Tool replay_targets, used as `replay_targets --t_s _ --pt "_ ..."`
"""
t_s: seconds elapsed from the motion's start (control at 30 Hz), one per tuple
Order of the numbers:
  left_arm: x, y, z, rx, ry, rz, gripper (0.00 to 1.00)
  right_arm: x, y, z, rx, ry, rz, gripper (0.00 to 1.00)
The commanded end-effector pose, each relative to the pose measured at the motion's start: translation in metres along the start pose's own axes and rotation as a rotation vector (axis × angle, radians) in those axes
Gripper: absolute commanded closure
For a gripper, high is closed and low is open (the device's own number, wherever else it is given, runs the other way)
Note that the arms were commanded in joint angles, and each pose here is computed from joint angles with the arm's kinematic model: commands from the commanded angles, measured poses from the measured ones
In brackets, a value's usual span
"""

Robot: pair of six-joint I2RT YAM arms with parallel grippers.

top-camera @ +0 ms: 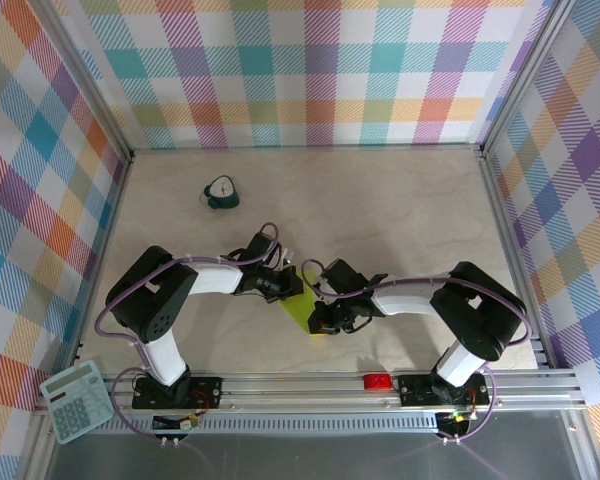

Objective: Fold a paper plane with a square sheet of paper (fold left side to right side)

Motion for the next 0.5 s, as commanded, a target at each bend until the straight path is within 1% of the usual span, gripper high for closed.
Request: replay_targets --t_s 0.0,0.47 --pt "0.028 -0.022 0.010 0.086 0.154 -0.063 1.00 -0.014 -0.013 0.001 0.038 -0.059 0.050 0.99" --pt "0.028 -0.021 0.010 0.084 0.155 -0.062 1.00 -0.026 -0.026 0.006 0.074 -0.045 0.088 1.00"
Point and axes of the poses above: each hand's point on the last joint's axis, 136 mm out from that joint toward the fingers, its own z axis out along the fingers, its own x axis along the line the jaws close on, y = z × x, the point moved 9 cm from there along -z, back along the fingers, and after that the axes turned 12 degrees about z, right-handed, at the moved point
